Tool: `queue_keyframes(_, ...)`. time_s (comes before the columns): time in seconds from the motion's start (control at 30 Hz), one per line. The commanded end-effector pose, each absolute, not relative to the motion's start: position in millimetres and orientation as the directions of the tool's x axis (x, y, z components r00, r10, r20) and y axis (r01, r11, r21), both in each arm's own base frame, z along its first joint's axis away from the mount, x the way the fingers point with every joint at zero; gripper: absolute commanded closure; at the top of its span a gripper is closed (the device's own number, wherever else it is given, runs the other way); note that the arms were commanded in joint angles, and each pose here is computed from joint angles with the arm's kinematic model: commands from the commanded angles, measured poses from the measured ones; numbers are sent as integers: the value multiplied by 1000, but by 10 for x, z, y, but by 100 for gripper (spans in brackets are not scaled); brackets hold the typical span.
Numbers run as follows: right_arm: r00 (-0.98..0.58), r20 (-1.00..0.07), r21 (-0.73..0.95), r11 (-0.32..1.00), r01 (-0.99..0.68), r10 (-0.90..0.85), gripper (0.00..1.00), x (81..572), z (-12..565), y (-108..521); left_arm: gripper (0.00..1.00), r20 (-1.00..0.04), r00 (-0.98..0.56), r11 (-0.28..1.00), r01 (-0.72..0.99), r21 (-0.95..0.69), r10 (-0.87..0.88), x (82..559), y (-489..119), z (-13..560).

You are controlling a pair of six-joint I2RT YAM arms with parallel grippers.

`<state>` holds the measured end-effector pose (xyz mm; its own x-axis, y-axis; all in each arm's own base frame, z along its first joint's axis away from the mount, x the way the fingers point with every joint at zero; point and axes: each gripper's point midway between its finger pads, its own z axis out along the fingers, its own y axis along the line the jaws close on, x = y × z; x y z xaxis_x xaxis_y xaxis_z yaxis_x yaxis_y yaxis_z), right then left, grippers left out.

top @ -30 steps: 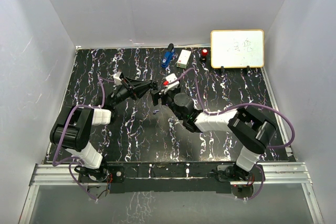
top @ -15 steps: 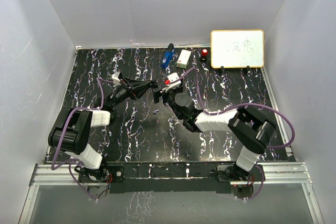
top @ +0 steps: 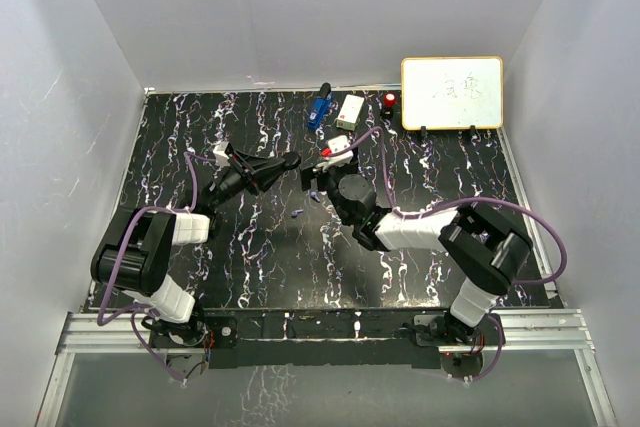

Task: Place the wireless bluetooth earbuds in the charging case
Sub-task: Close the charging case, then place the charging case at the center of the board.

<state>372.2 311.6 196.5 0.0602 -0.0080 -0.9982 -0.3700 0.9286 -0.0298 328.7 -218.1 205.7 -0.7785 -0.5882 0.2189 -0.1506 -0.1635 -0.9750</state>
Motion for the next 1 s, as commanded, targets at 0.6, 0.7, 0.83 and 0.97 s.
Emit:
queue_keyframes(0.6,-160,-987,71,964,-258,30,2,3395,2039,2484,100,75,-695,121,-229,-966,-715,3705,-1799,1024)
queue_keyframes(0.7,-200,-980,66,965,-255,14,2,3367,1959,2471,100,35,-686,193,-252,-948,-727,3732,-1716,911)
queue_keyframes(0.83,-258,-966,78,962,-260,8,2,3324,1857,2489,100,-39,-678,307,-280,-910,-734,3761,-1584,790)
queue_keyframes(0.97,-350,-937,99,966,-237,10,2,3308,1704,2478,100,-113,-672,402,-292,-868,-732,3797,-1462,748)
